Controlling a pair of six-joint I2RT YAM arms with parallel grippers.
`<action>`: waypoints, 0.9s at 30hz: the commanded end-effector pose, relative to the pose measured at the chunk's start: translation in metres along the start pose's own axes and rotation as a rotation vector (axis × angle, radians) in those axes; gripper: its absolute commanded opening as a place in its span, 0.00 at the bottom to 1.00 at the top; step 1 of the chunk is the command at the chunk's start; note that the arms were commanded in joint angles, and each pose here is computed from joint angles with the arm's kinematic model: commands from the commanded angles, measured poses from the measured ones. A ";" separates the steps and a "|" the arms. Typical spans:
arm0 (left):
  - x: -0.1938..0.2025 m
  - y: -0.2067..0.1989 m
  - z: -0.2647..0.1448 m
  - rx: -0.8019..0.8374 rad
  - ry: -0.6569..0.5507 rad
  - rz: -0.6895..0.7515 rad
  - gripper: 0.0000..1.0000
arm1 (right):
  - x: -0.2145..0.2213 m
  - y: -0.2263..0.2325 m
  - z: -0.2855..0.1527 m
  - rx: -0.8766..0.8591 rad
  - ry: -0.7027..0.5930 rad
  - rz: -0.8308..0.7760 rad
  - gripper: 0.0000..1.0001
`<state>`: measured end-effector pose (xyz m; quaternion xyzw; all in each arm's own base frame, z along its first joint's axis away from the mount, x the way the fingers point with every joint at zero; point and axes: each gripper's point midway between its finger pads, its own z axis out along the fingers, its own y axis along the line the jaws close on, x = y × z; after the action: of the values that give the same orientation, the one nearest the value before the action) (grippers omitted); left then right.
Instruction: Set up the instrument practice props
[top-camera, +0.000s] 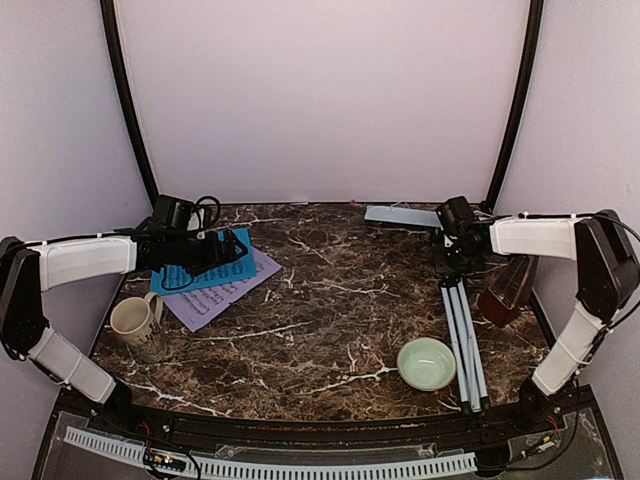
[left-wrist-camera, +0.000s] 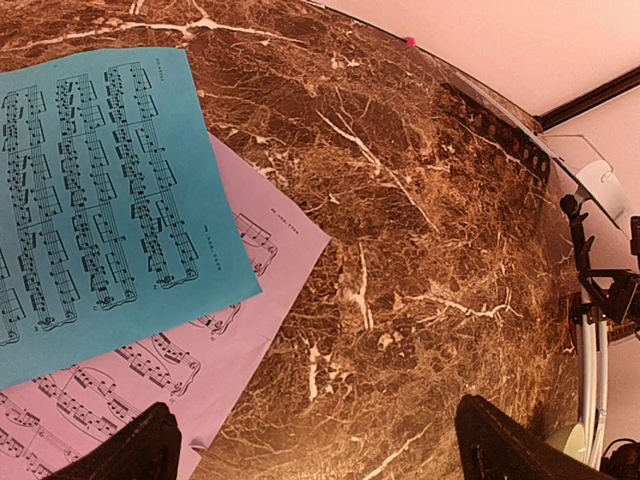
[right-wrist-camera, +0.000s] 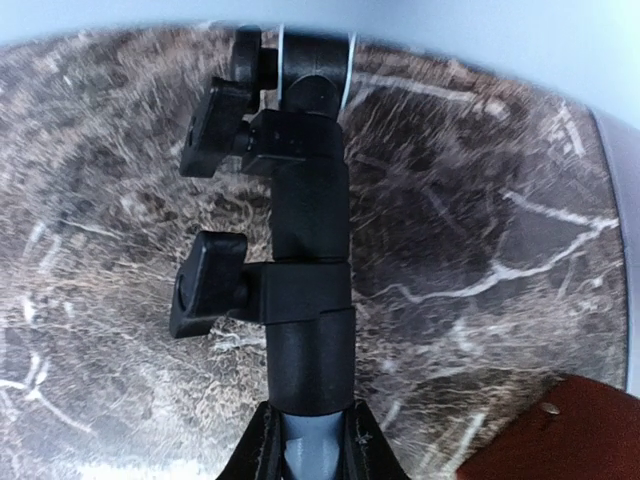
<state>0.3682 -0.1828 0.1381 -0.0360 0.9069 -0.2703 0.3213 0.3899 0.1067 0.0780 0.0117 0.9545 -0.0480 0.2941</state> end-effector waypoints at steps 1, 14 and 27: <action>-0.010 -0.010 -0.013 0.030 -0.055 0.036 0.99 | -0.098 -0.003 -0.075 -0.068 -0.383 0.128 0.00; -0.022 -0.024 -0.026 0.080 -0.116 0.065 0.99 | -0.163 -0.018 -0.169 -0.091 -0.706 0.122 0.00; -0.044 -0.054 -0.060 0.192 -0.241 0.152 0.99 | -0.220 -0.023 -0.269 -0.166 -1.032 0.119 0.00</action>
<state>0.3658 -0.1831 0.2000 -0.0023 0.8611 -0.3005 0.4101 0.4189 0.1120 0.2367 -0.0451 0.8634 -0.0284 0.5017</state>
